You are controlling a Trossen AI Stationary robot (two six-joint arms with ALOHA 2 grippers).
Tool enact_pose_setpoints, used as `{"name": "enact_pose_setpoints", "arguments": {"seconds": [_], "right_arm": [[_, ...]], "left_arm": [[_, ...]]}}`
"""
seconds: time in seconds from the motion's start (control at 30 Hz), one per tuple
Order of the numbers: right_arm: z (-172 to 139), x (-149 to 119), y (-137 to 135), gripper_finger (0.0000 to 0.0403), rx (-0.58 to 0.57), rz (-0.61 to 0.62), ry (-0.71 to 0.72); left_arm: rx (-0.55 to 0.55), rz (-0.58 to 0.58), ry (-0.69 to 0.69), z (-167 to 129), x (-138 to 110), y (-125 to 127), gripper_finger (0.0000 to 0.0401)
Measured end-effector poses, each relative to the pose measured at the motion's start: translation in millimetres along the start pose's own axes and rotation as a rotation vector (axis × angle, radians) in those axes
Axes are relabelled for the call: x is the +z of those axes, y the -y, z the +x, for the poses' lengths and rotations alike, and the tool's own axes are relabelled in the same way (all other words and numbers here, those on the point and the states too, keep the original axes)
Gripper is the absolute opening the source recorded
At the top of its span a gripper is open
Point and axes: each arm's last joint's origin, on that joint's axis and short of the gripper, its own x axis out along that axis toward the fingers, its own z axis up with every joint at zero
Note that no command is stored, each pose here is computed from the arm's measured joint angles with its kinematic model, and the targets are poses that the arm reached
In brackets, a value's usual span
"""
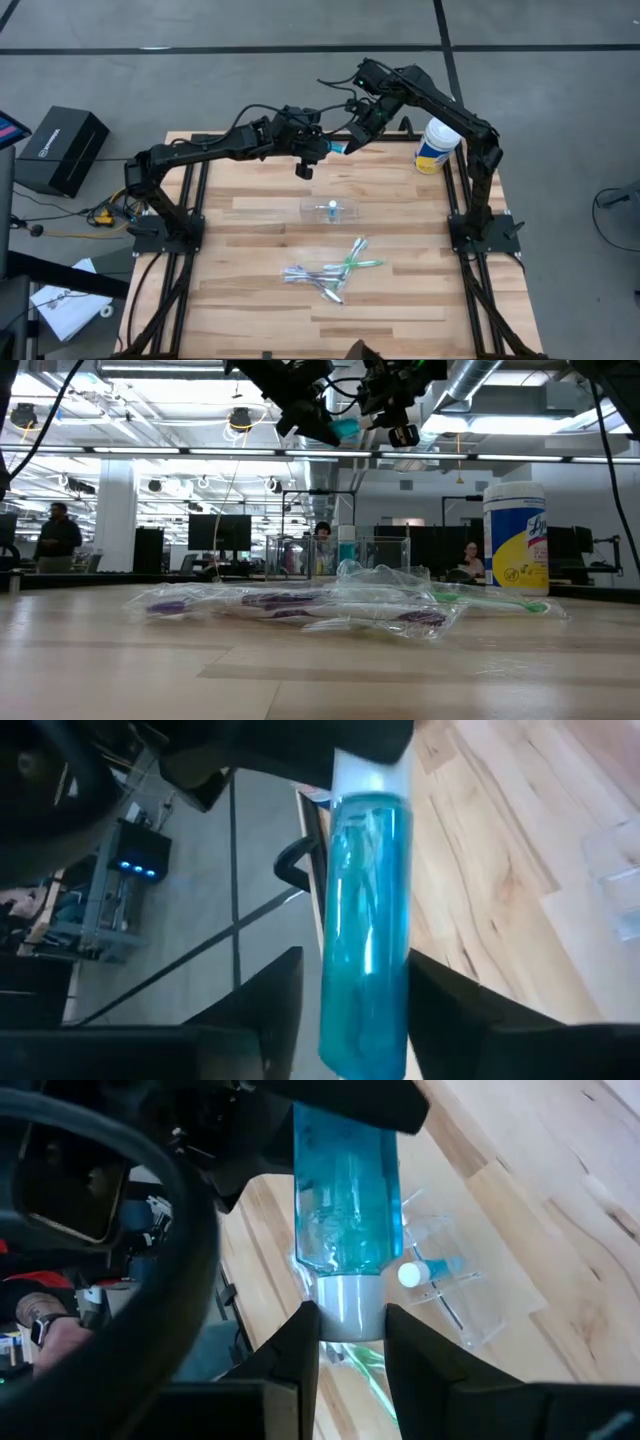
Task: Pick & Place toothbrushing station
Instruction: Put the blue mouthwash bottle into the transparent organizer
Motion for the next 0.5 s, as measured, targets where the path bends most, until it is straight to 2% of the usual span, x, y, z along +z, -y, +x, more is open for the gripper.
{"name": "enact_pose_setpoints", "arguments": {"seconds": [0.17,0.5], "right_arm": [[-0.1,0.4,0.1,0.0082,0.0,-0.002,0.003],[-0.4,0.9,0.1,0.0083,0.0,-0.022,0.008]], "left_arm": [[-0.004,0.004,0.0,0.1,0.4,0.8,0.0068],[0.012,0.003,0.003,0.2,1.5,0.0,0.0067]]}}
